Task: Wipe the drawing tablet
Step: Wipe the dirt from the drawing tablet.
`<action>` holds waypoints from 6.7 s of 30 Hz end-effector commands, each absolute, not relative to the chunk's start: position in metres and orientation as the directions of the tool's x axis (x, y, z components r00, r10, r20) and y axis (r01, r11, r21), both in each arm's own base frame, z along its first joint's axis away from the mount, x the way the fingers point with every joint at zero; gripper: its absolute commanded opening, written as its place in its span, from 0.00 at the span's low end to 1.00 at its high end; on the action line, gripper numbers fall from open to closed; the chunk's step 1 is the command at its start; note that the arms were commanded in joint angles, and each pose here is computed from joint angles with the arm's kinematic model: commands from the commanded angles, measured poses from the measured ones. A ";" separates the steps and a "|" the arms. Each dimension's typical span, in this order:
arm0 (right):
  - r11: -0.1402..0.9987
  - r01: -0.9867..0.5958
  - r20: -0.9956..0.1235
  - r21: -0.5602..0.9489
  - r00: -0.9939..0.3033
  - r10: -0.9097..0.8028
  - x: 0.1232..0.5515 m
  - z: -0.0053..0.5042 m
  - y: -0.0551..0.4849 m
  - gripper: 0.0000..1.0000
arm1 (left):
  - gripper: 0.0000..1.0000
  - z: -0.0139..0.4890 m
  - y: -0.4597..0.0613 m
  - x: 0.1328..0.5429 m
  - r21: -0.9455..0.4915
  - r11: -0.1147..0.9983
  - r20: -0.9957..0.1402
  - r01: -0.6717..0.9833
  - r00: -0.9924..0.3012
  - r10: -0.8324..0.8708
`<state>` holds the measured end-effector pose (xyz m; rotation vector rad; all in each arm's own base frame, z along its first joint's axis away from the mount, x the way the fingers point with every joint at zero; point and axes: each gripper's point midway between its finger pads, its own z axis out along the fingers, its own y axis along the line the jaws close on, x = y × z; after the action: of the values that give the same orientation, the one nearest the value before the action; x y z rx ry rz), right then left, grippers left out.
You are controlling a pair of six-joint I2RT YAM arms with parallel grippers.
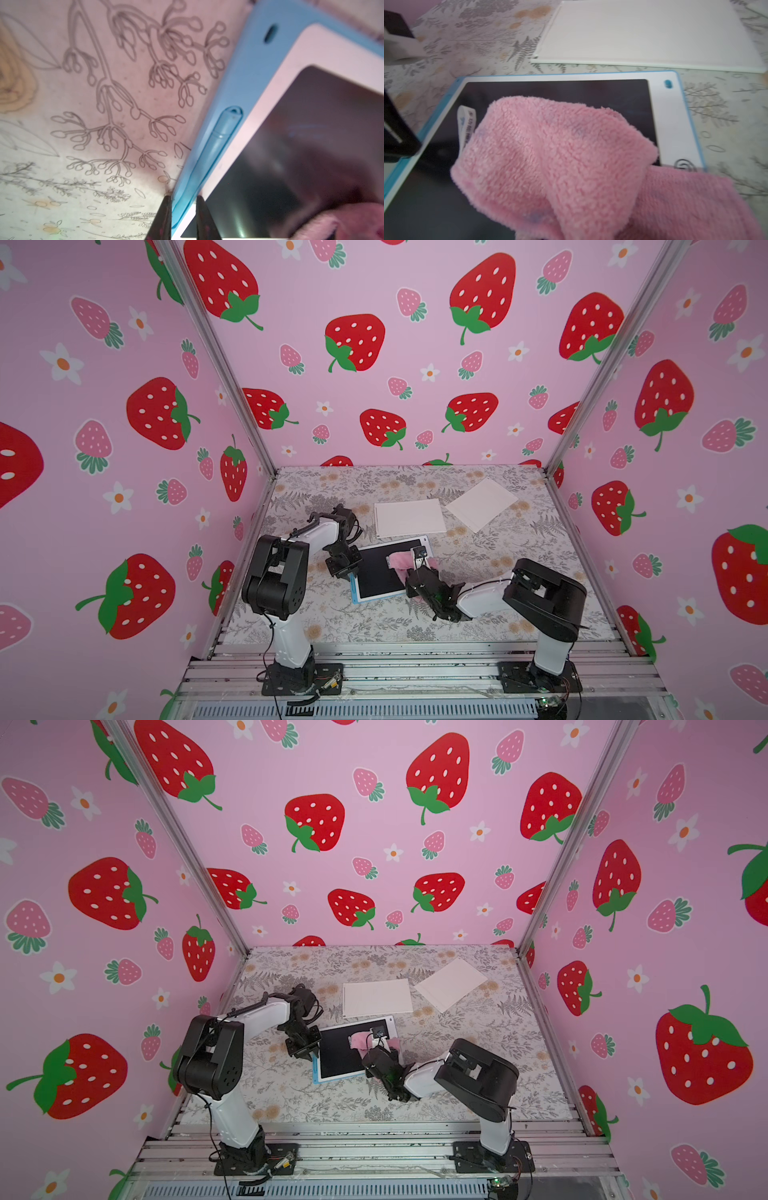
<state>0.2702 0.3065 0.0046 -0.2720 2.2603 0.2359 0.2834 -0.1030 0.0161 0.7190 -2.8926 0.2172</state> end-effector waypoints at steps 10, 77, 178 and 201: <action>0.923 -0.386 -0.611 -0.007 -0.729 -0.309 0.243 -0.037 0.306 0.00 | 0.20 -0.025 -0.101 0.266 -0.020 0.883 0.237 -0.469 -0.860 -0.451; 0.940 -0.340 -0.492 -0.027 -0.814 -0.308 0.247 -0.049 0.306 0.00 | 0.19 -0.027 -0.101 0.268 -0.021 0.897 0.238 -0.441 -0.874 -0.424; 0.952 -0.232 -0.473 0.198 -0.874 -0.115 0.343 -0.045 0.362 0.00 | 0.14 -0.046 -0.109 0.265 -0.046 0.894 0.227 -0.446 -0.876 -0.426; 0.900 -0.376 -0.520 0.220 -0.826 -0.218 0.299 -0.025 0.365 0.00 | 0.14 -0.047 -0.109 0.267 -0.047 0.883 0.216 -0.466 -0.868 -0.447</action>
<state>0.3554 0.3584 0.0141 -0.2207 2.4504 0.5273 0.2859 -0.1425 0.0115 0.6497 -2.8426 0.4659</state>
